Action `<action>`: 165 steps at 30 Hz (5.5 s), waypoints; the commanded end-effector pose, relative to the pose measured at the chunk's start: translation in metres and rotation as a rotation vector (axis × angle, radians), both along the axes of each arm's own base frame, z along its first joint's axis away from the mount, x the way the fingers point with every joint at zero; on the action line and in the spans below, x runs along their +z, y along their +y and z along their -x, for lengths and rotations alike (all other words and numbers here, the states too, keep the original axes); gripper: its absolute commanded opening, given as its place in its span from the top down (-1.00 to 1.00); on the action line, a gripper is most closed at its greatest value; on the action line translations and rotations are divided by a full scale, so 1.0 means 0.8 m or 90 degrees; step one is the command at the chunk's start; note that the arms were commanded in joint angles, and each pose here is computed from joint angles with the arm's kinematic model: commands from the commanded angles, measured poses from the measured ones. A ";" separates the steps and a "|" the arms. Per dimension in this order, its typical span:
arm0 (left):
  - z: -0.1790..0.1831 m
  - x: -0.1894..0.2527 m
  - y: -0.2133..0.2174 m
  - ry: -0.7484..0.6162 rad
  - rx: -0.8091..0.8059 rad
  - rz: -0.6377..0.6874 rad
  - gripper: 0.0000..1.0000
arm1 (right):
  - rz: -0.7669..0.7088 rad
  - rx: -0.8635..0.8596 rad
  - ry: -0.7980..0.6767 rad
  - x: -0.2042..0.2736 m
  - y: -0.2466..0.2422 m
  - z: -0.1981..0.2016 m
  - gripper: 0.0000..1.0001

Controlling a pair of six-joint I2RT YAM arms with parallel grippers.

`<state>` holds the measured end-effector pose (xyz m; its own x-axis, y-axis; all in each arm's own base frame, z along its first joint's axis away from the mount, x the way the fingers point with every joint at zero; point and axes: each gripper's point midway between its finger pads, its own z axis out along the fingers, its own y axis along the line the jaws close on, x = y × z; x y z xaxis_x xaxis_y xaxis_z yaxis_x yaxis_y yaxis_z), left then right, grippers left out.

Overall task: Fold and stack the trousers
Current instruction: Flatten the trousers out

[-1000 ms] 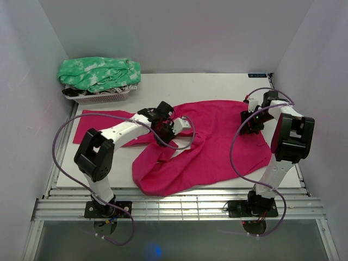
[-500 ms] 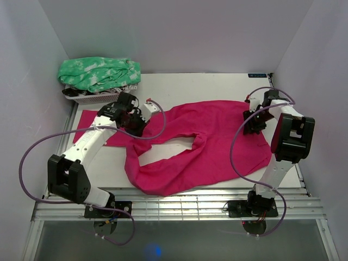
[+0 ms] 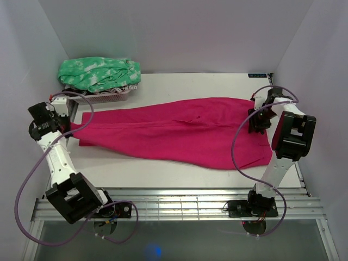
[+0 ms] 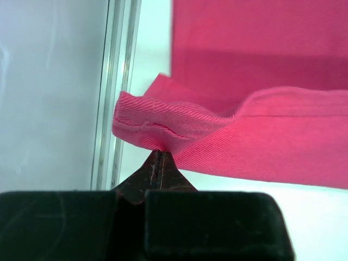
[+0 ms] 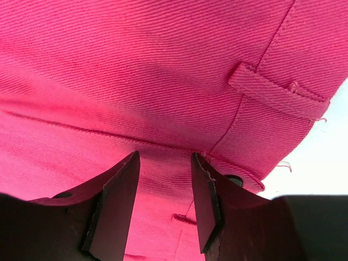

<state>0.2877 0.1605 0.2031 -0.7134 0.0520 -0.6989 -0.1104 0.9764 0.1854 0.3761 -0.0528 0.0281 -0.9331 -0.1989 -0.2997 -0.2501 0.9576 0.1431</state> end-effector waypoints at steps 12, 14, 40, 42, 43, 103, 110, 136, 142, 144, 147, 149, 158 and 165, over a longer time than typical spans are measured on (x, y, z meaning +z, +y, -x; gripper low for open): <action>0.082 -0.054 0.002 0.105 0.051 0.098 1.00 | 0.042 -0.053 -0.037 0.021 -0.038 -0.014 0.00; 0.078 -0.042 0.003 0.097 0.043 0.092 1.00 | 0.042 -0.048 -0.038 0.022 -0.038 -0.013 0.01; -0.025 -0.165 0.055 0.151 -0.125 0.219 -0.33 | -0.021 -0.008 -0.019 0.035 -0.014 -0.006 -0.01; -0.026 -0.175 0.047 0.163 -0.133 0.254 -0.31 | -0.016 -0.009 -0.017 0.036 -0.017 -0.008 -0.01; -0.029 -0.175 0.041 0.152 -0.142 0.269 -0.31 | -0.016 -0.009 -0.019 0.037 -0.017 -0.008 -0.02; -0.157 -0.111 0.099 -0.006 0.062 0.189 0.46 | 0.003 -0.005 -0.097 0.068 -0.029 -0.078 0.60; -0.086 -0.022 0.050 -0.030 -0.103 0.077 -0.48 | 0.055 0.047 -0.198 0.165 -0.037 -0.069 -0.18; 0.108 -0.180 -0.008 0.198 -0.705 -0.088 0.03 | 0.134 0.659 -0.162 0.050 -0.027 0.217 -0.06; 0.096 -0.168 -0.012 0.167 -0.698 -0.052 0.01 | 0.155 0.751 -0.155 0.034 -0.017 0.251 0.00; 0.094 -0.163 -0.019 0.150 -0.692 -0.030 -0.04 | 0.175 0.788 -0.143 0.019 -0.019 0.261 0.00; 0.089 -0.155 -0.022 0.136 -0.663 -0.003 -0.15 | 0.262 0.827 -0.139 0.011 -0.041 0.249 0.00; 0.089 -0.152 -0.021 0.137 -0.647 0.012 -0.18 | 0.293 0.838 -0.135 0.002 -0.050 0.243 0.01; 0.090 -0.134 -0.033 0.111 -0.617 0.058 -0.23 | 0.348 0.845 -0.195 0.014 -0.059 0.204 0.02; 0.090 -0.124 -0.030 0.117 -0.613 0.042 -0.22 | 0.388 0.877 -0.234 0.058 -0.059 0.193 0.03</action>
<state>0.2077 0.1372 0.0824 -0.5186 0.6314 -0.5765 0.7682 0.6401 0.0100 0.2003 -0.0959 0.0470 -0.0212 -0.9930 -0.1162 -0.9310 0.0620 -0.3597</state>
